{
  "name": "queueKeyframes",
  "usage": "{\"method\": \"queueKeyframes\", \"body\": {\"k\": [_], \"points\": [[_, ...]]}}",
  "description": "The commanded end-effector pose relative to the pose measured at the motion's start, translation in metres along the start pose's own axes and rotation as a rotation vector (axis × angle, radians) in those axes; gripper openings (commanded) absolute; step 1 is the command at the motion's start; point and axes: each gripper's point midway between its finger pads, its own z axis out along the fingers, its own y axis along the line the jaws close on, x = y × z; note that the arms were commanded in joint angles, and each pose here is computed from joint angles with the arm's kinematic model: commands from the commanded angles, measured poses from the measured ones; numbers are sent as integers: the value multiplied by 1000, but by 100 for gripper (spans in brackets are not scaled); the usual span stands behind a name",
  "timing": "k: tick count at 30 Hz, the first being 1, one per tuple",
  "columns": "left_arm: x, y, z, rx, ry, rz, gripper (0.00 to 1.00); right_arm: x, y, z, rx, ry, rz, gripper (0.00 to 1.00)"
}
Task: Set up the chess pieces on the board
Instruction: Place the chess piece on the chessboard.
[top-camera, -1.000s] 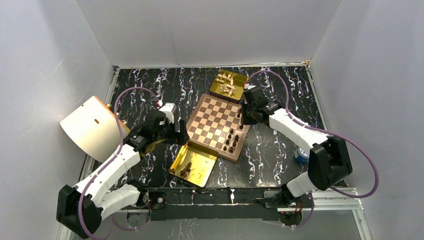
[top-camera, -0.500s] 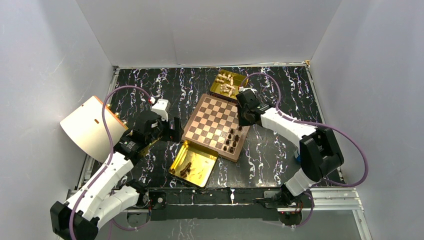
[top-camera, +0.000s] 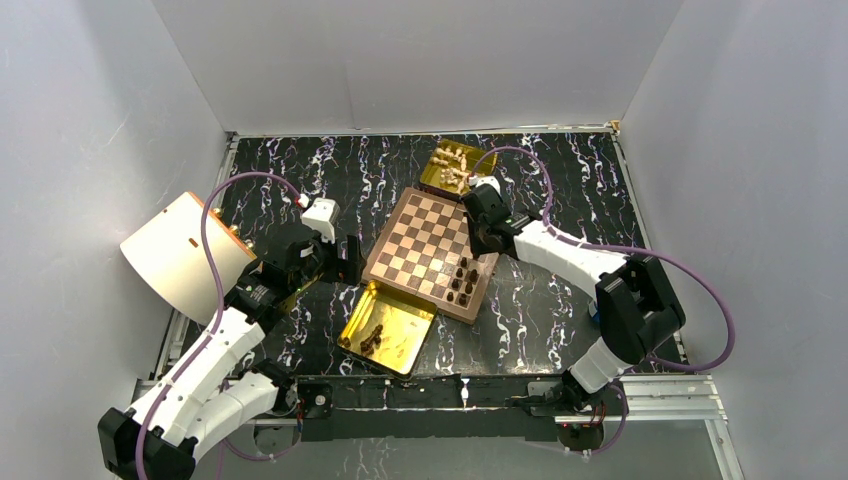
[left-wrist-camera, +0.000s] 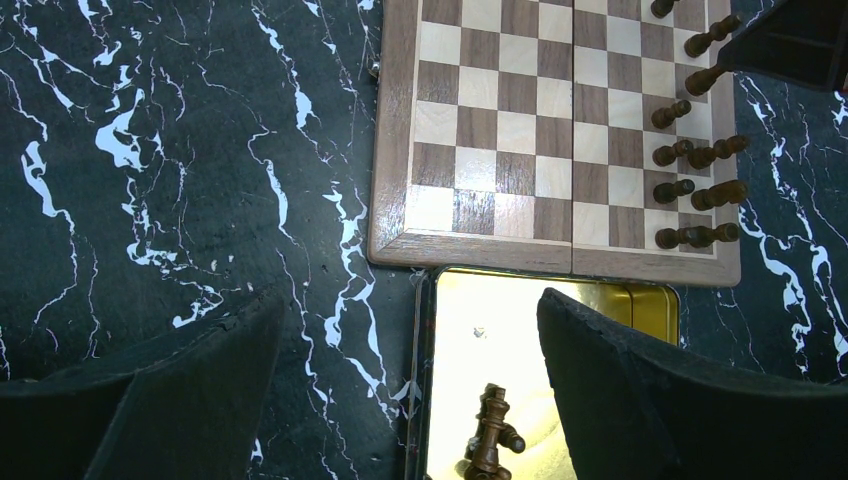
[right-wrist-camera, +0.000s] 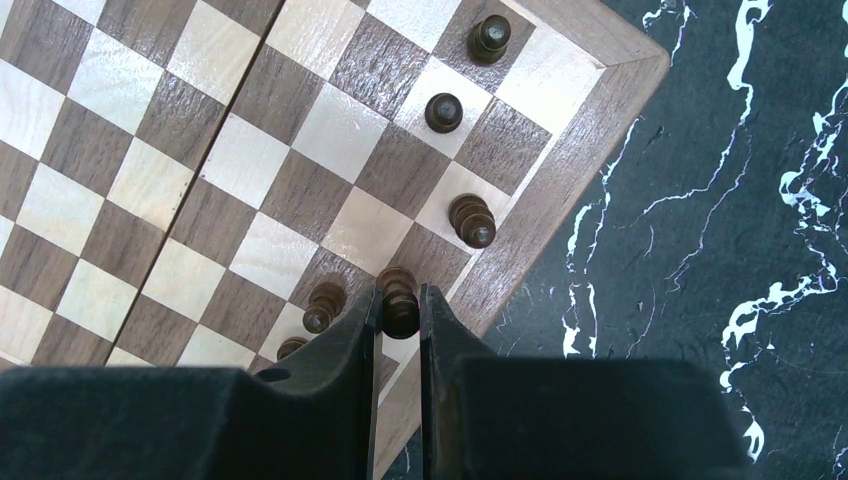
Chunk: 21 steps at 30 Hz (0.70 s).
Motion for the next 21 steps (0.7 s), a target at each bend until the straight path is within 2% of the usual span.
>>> {"method": "queueKeyframes", "body": {"k": [1,21], "points": [[-8,2,-4,-5,-33,9,94,-15,0,-6,12,-77,9,15],[-10,4,-7,-12,-55,13,94,2,-5,-2,68,-45,-36,23]]}}
